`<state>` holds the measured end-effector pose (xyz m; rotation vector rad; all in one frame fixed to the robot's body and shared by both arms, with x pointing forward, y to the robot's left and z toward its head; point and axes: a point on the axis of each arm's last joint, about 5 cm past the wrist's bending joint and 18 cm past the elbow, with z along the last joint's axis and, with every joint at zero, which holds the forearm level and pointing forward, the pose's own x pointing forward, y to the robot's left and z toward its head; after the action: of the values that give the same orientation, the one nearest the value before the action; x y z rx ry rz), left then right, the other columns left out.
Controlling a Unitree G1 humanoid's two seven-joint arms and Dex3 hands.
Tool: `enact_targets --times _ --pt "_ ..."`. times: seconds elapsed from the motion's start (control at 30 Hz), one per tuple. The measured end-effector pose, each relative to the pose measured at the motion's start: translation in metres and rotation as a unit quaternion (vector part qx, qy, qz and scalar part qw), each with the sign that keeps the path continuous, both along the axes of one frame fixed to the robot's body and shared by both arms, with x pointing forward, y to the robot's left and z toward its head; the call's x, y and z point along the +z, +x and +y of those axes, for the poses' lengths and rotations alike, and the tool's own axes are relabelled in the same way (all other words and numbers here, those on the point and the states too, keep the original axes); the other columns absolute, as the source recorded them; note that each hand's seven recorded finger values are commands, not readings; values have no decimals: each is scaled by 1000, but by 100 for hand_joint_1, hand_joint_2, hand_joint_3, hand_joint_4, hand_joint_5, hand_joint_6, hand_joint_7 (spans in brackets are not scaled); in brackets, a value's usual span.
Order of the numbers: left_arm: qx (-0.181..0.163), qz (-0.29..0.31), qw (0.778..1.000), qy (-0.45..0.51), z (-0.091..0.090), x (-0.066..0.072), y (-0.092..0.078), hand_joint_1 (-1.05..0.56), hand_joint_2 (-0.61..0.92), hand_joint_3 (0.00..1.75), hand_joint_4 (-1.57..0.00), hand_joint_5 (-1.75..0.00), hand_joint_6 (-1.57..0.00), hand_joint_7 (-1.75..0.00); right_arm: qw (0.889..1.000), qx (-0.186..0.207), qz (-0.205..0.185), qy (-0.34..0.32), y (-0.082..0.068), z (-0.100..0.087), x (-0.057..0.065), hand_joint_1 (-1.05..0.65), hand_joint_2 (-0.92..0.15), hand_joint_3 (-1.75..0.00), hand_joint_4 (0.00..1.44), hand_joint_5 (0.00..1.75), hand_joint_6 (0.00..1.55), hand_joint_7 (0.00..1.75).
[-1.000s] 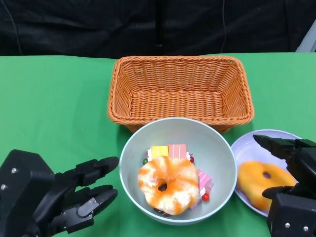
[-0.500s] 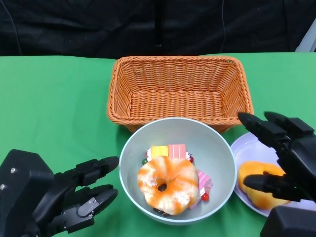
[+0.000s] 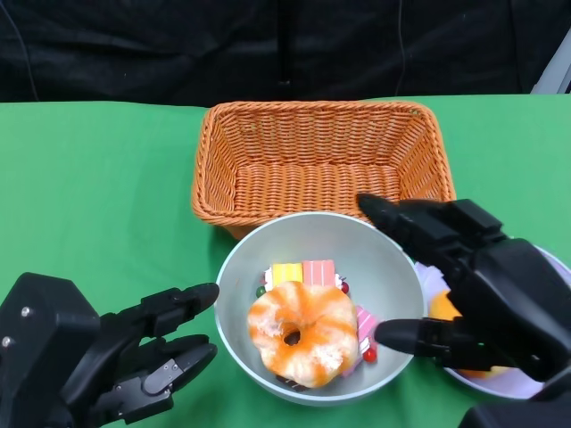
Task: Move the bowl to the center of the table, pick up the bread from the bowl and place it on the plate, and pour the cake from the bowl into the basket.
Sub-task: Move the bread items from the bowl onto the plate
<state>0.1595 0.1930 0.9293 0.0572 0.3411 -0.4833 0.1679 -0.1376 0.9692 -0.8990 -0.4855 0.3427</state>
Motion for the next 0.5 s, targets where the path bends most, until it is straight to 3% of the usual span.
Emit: enact_targets --times 0.13,0.5 --pt "1 1 1000 -1 0 0 -1 -51 92 42 -12 -38 -24 -1 1000 16 18 -1 6 8 -3 -59 -92 -5 0 62 22 9" --pt "2 1 1000 -3 -3 -1 -3 -50 92 43 -9 -39 -24 0 997 25 66 -17 26 30 -35 -62 -92 -5 0 69 25 10"
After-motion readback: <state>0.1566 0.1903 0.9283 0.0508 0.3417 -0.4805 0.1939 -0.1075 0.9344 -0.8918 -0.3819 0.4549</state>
